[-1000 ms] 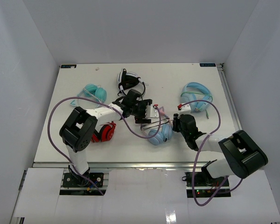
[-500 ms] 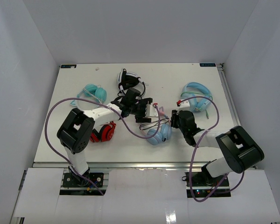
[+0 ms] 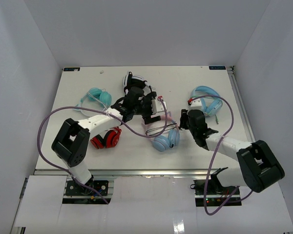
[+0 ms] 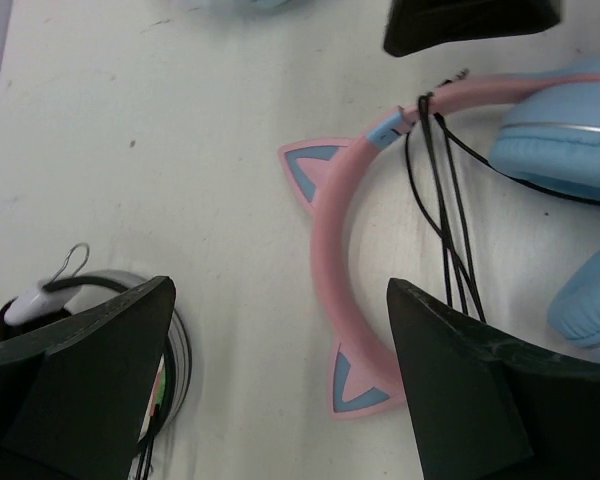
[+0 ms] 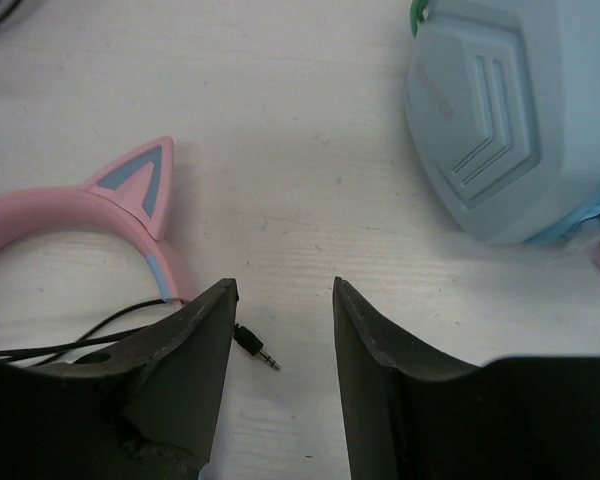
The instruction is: Wrap the headphones
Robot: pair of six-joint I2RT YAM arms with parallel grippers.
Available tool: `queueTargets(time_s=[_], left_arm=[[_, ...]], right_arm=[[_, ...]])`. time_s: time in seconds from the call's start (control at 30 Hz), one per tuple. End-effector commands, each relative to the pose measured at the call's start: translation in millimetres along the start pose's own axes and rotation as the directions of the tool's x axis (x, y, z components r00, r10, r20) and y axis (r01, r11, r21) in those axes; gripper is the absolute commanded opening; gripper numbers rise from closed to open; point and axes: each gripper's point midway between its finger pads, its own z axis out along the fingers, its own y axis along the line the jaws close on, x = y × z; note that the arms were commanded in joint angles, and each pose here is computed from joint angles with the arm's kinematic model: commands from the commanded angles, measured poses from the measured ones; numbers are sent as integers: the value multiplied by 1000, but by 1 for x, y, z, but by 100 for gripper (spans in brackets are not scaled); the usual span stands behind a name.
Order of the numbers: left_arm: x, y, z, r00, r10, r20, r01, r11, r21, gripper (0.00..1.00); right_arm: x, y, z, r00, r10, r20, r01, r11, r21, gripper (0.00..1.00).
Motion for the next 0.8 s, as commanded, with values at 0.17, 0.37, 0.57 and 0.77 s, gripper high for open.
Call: queueTargets(time_s=[0.17,0.37,0.57,0.77], left_arm=[[-115,61,-82,856,-476,202,509,845,-165,98],[-118,31,-106,545,-798,258,837,539,-100,98],[-68,10,-135,455,-819,348,886,378,-269,98],[-51,-32,-139,486,-782,390,871,396,-291,98]], right_arm=[[-69,27,-56,995,97,27,-91,983,-159,86],[-109,45,-98,998,64,14,-58,959,-276,90],[-124,61,-146,997,58,59,-27,905,-425,90],[-115,61,-172,981,110,159,-18,871,-491,90]])
